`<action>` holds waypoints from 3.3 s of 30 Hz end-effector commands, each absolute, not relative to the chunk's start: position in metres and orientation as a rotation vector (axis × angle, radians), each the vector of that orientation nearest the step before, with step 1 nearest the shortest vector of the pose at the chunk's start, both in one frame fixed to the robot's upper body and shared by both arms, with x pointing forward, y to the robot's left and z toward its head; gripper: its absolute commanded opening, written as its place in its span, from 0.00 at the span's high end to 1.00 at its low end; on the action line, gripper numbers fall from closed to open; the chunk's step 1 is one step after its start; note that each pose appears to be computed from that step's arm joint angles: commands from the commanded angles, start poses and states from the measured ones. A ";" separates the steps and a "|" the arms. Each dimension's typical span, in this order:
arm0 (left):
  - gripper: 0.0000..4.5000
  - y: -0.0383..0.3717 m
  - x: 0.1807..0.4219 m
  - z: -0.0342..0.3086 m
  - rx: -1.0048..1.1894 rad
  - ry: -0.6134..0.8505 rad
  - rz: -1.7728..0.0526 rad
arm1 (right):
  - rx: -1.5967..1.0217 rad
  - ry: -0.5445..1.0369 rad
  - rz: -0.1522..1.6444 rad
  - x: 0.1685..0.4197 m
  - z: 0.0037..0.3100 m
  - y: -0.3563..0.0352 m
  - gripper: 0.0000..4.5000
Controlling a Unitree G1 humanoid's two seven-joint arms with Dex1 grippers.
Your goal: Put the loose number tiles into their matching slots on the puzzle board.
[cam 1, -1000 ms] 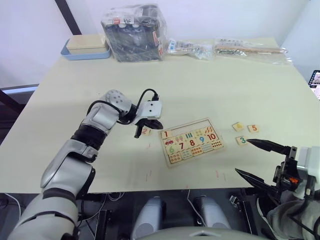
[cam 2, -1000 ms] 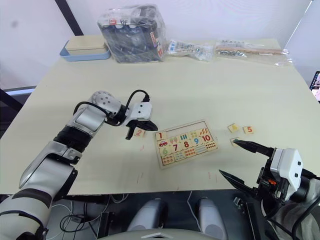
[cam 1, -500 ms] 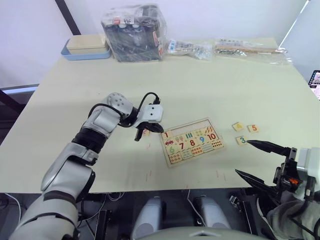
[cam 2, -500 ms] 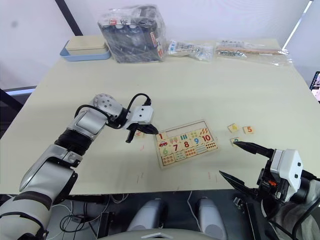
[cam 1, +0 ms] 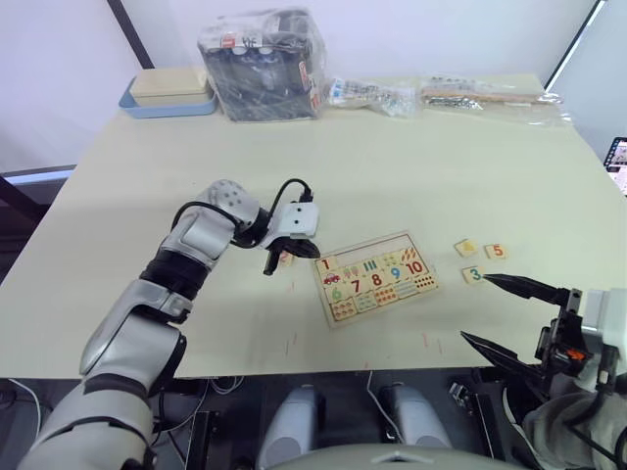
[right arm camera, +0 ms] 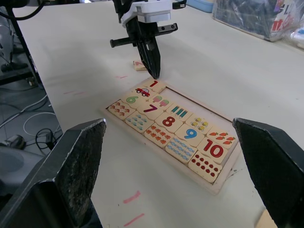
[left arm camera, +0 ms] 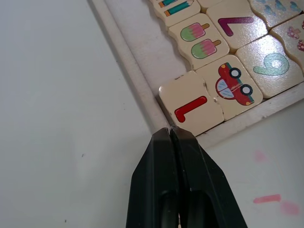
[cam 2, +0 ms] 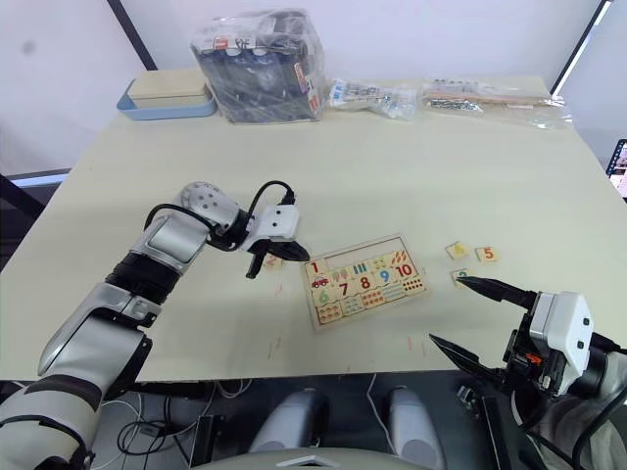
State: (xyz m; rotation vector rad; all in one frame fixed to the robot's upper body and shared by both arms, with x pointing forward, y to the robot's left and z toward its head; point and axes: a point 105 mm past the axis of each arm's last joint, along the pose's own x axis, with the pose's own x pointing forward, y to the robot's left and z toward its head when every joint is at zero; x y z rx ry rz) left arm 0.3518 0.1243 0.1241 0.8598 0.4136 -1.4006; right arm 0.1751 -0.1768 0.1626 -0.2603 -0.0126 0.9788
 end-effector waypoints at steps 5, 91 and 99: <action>0.99 0.139 0.345 0.149 0.699 0.326 -1.251 | -0.268 -0.036 0.940 0.184 0.167 -0.175 0.00; 0.01 0.138 0.304 0.070 0.186 0.510 -0.422 | -0.272 0.061 1.116 0.186 0.166 -0.204 0.00; 0.28 0.135 0.303 0.067 0.172 0.543 -0.417 | -0.271 0.061 1.121 0.187 0.165 -0.203 0.00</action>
